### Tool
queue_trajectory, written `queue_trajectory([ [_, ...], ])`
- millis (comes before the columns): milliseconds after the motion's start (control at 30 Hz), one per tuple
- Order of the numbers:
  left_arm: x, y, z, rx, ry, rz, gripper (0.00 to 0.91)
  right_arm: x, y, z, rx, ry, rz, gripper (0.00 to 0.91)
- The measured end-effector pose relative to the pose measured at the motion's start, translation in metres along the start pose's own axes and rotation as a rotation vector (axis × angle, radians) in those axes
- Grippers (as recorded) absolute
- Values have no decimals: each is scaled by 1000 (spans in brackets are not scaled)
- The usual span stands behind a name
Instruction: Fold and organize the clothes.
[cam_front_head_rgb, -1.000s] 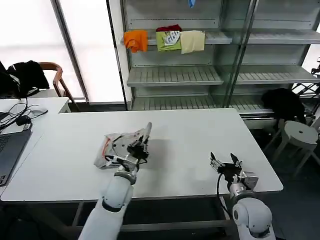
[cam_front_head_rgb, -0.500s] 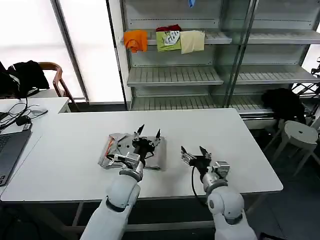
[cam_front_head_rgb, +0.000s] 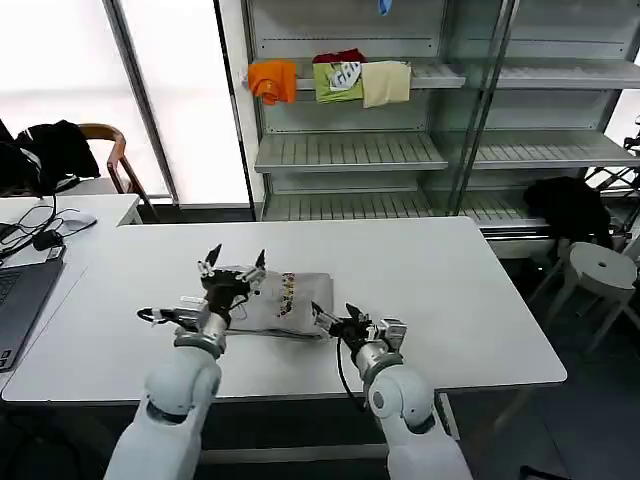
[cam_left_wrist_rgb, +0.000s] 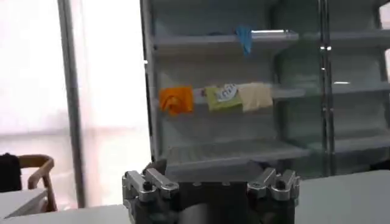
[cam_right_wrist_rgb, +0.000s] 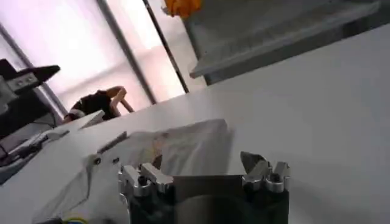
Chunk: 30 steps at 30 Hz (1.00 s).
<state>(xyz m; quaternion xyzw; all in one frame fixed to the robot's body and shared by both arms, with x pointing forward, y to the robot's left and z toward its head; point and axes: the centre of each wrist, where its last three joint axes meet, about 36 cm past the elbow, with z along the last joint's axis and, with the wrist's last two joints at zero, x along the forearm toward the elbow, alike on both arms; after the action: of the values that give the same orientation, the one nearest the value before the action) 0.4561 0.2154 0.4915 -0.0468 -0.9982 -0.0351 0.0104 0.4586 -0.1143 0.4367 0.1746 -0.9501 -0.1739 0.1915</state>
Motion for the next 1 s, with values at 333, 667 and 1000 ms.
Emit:
queue_trajectory([
  [333,7,38,-8,39,27,-52,907,-13,8,13,-14,47,4,0],
  [667,9,48,-12,74,40,-59,907,-15,9,14,-20,55,18,0],
  [1000,9,57,-7,89,58,-81,907,-7,-2,6,-30,36,54,0],
])
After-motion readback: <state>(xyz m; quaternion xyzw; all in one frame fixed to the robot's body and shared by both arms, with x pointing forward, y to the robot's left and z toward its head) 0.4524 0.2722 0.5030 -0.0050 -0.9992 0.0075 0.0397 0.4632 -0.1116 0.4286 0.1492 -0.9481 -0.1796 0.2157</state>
